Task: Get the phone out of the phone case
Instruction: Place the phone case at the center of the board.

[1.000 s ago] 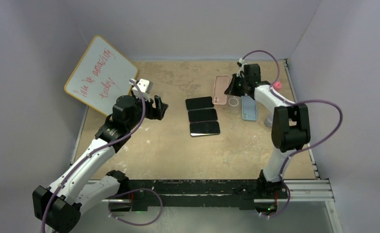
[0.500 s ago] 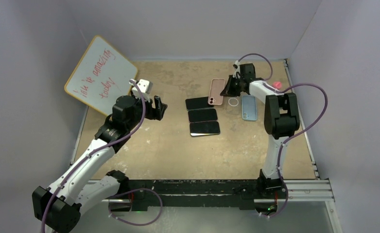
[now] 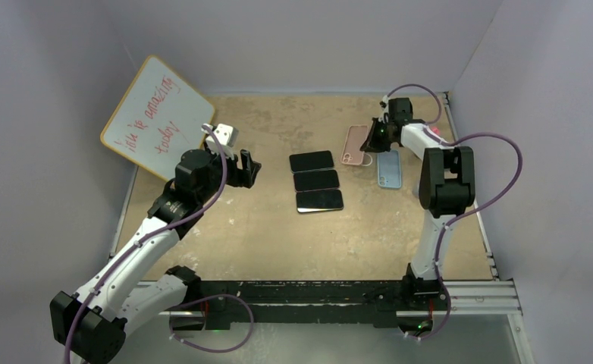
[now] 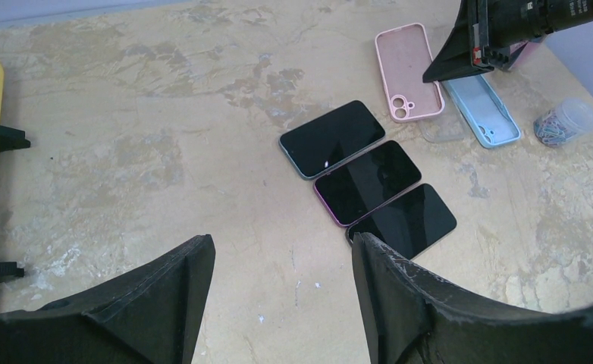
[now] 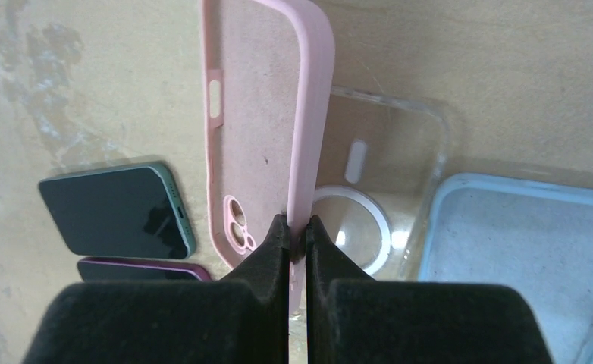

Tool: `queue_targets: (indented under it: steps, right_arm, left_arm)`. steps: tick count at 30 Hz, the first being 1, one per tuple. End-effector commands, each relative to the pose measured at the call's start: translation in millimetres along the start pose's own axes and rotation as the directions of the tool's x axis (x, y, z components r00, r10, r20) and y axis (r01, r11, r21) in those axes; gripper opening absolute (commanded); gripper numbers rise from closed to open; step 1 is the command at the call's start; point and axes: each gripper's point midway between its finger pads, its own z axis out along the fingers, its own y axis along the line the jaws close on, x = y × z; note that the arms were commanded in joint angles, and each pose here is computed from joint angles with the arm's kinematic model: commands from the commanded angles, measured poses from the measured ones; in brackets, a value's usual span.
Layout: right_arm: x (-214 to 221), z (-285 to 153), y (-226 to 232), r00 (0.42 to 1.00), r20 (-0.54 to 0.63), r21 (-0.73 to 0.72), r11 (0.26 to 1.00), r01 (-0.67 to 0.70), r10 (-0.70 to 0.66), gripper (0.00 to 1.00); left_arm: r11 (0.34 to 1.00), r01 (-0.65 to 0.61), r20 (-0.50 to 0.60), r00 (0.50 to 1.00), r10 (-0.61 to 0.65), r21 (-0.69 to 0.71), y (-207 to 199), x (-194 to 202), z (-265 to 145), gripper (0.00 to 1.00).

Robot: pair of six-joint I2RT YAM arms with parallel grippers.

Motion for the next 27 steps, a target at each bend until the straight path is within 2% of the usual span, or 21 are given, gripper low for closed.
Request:
queue_targets:
  steps: [1,17,19,23,27]
  right_arm:
    - [-4,-24,-16,0.998,0.008,0.142,0.988,0.055,-0.057,0.0]
    - [6,-70,-58,0.994,-0.003,0.404,0.909,0.1,-0.108,0.0]
    - [4,-73,-52,0.993,0.003,0.381,0.918,0.106,-0.116,0.0]
    - [-4,-78,-21,0.989,0.035,0.238,0.963,0.13,-0.142,0.0]
    - [-11,-79,2,0.982,0.042,0.124,0.976,0.18,-0.186,0.0]
  left_arm:
    - [1.0,-0.011,0.028,1.0,0.011,0.014,-2,-6,-2,0.69]
    - [0.999,-0.005,0.015,1.0,0.004,0.041,-6,-3,0,0.69]
    - [0.999,-0.005,0.016,1.0,0.004,0.043,-7,-3,0,0.69]
    - [0.999,-0.004,0.016,1.0,0.003,0.042,-7,-3,0,0.69]
    - [0.999,-0.005,0.015,1.0,0.004,0.042,-7,-2,0,0.69]
